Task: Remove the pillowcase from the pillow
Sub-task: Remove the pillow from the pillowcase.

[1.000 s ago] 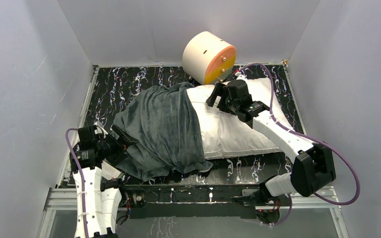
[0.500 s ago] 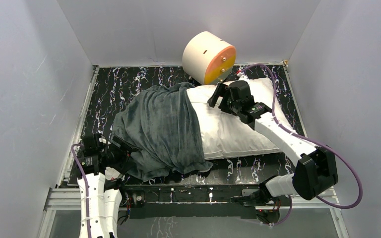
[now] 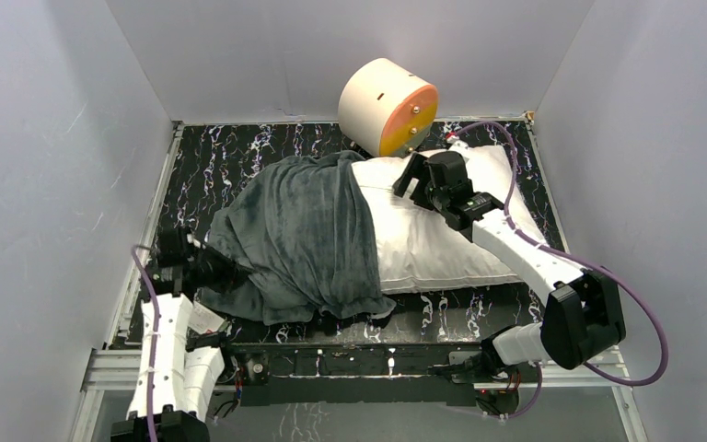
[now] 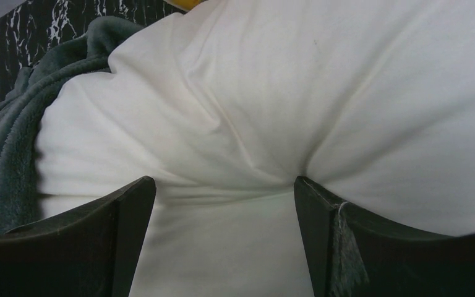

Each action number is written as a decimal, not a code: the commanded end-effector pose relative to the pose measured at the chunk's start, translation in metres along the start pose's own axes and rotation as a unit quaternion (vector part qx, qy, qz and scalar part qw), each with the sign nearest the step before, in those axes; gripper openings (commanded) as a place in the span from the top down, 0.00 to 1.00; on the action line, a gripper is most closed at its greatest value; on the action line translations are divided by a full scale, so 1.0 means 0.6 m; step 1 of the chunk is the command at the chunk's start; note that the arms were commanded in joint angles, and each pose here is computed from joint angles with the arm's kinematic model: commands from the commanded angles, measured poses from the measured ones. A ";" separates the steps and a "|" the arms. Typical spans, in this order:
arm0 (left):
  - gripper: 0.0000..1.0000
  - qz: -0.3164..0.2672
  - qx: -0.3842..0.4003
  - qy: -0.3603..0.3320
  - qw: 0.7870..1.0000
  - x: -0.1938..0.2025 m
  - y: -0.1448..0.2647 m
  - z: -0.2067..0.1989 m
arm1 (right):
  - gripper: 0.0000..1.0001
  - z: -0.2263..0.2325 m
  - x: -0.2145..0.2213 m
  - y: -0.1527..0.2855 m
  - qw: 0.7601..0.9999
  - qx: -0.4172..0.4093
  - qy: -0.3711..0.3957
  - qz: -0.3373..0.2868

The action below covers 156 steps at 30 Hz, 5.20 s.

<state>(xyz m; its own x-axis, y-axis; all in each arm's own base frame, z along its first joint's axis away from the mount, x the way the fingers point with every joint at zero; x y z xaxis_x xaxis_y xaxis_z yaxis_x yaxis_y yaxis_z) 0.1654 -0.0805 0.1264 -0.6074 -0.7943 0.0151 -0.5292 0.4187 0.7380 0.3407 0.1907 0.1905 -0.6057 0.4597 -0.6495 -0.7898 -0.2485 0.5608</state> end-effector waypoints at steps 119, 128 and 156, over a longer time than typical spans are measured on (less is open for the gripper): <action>1.00 -0.513 -0.346 -0.204 0.759 -0.263 0.380 -0.070 | 0.96 -0.155 0.092 0.076 0.871 0.000 0.490 0.031; 1.00 -0.411 -0.270 -0.267 0.829 -0.260 0.294 -0.114 | 0.97 -0.160 0.074 0.082 0.876 0.017 0.482 0.014; 0.13 0.048 0.124 -0.334 0.933 -0.062 -0.048 -0.237 | 0.58 0.015 0.113 0.205 0.851 -0.331 0.406 -0.017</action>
<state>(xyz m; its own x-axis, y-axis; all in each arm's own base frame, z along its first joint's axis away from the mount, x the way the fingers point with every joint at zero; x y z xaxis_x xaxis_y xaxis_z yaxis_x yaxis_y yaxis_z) 0.2958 -0.0929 0.2187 -0.7859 -0.4055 -0.4668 -0.6182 0.5337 0.5771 0.2210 0.1904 0.2048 -0.2131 -0.2617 -0.9413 -0.5886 -0.7346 0.3374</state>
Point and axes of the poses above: each gripper's point midway between its finger pads, its own y axis back along the fingers, its own z axis along the line the jaws close on, x = y × z, the point moved 2 cm from there along y, back along the fingers, and after that the axes turned 5 degrees about -y, right-handed, at the moved point
